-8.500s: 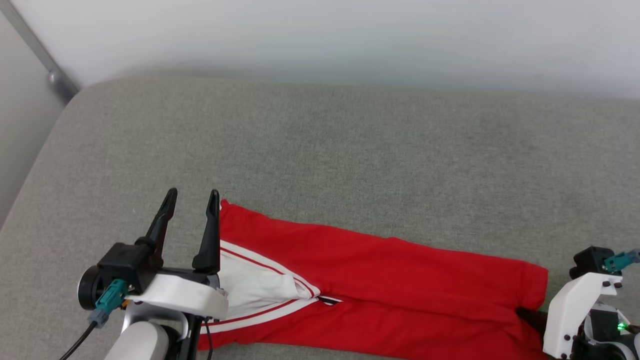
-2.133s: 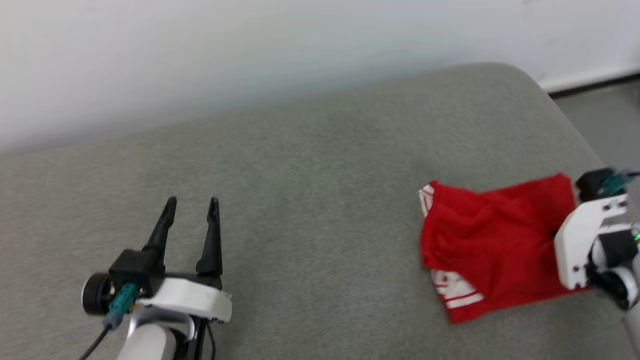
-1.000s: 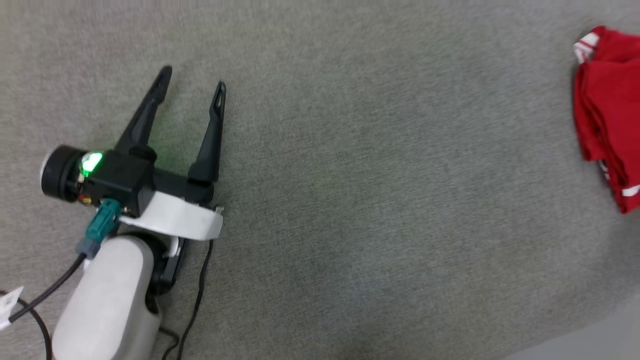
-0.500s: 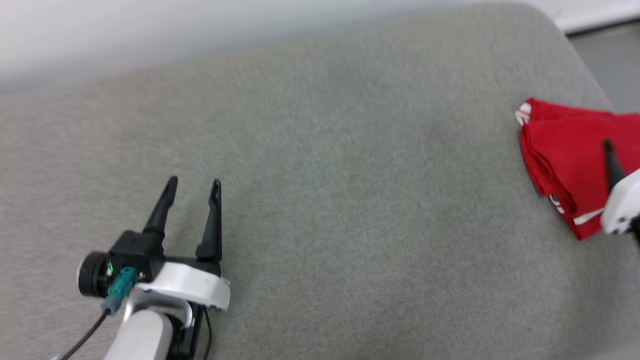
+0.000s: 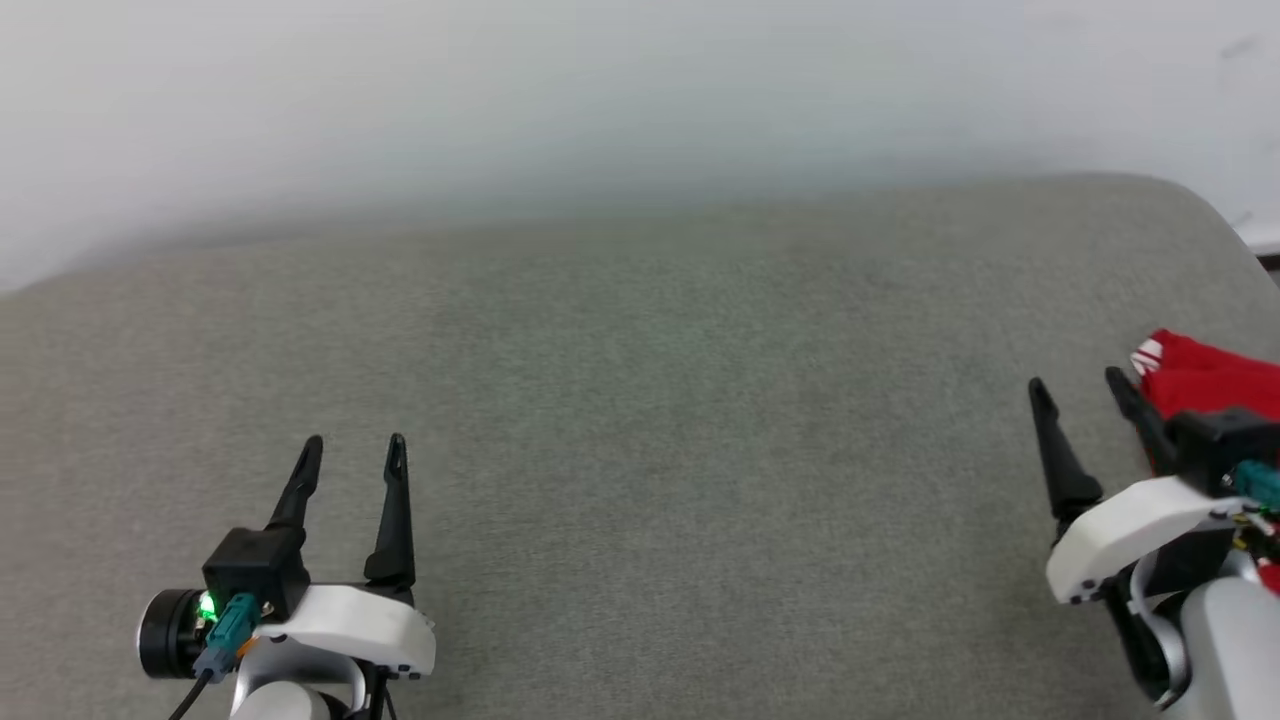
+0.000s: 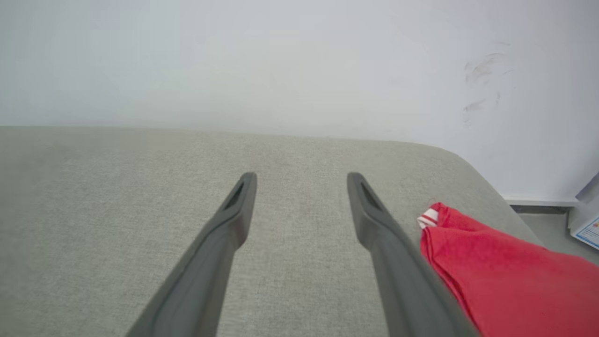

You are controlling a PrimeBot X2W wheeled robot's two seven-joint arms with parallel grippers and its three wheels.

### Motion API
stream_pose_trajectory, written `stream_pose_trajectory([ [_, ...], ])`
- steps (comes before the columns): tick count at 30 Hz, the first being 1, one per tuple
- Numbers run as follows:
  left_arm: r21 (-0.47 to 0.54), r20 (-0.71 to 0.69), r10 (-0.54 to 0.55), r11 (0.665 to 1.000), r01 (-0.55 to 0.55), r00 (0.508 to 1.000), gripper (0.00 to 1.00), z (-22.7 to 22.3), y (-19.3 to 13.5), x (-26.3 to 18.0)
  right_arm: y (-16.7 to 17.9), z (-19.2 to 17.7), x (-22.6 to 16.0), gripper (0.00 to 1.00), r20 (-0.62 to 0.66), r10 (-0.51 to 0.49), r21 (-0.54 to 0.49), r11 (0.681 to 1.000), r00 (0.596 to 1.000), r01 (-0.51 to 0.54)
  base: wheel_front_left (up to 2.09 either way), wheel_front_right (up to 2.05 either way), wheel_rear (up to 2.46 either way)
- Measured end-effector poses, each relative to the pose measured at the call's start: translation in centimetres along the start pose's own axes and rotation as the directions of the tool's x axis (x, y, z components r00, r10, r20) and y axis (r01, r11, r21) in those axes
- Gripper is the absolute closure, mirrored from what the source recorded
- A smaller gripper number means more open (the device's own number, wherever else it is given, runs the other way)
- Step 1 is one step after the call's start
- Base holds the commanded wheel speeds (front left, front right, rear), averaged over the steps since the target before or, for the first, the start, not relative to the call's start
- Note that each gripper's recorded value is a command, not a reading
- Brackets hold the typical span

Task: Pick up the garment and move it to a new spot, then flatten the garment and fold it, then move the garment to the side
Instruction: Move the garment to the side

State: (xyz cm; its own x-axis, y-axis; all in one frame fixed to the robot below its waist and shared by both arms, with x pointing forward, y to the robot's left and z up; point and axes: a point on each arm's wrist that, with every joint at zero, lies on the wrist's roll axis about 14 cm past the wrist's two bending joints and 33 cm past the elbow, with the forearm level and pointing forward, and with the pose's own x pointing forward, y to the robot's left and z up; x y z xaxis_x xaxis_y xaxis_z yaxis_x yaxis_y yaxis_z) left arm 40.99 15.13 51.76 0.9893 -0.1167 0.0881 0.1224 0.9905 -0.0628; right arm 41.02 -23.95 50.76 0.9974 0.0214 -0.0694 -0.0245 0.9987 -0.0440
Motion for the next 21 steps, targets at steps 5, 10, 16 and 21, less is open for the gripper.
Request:
stream_pose_trajectory([
  [5,0.024,0.011,0.045,0.999,-0.045,0.999,0.00,0.6,1.6,-2.1,3.9,1.7,-1.5,0.00,0.071,0.066,0.037,0.997,0.995,-0.069,0.00,0.00,0.00],
  [10,0.033,0.006,0.061,0.998,-0.061,0.998,0.00,0.6,2.1,-3.6,5.3,1.8,-3.9,0.00,0.074,0.080,0.041,0.996,0.994,-0.083,0.00,0.00,0.00],
  [16,0.032,-0.010,0.058,0.998,-0.058,0.998,0.00,0.0,1.9,-4.1,5.9,2.0,-5.0,0.00,0.067,0.079,0.054,0.995,0.995,-0.083,0.00,0.00,0.00],
  [21,0.028,-0.012,0.056,0.998,-0.056,0.998,0.00,0.0,1.8,-4.2,6.0,2.3,-5.0,0.00,0.069,0.080,0.055,0.995,0.994,-0.084,0.00,0.00,0.00],
])
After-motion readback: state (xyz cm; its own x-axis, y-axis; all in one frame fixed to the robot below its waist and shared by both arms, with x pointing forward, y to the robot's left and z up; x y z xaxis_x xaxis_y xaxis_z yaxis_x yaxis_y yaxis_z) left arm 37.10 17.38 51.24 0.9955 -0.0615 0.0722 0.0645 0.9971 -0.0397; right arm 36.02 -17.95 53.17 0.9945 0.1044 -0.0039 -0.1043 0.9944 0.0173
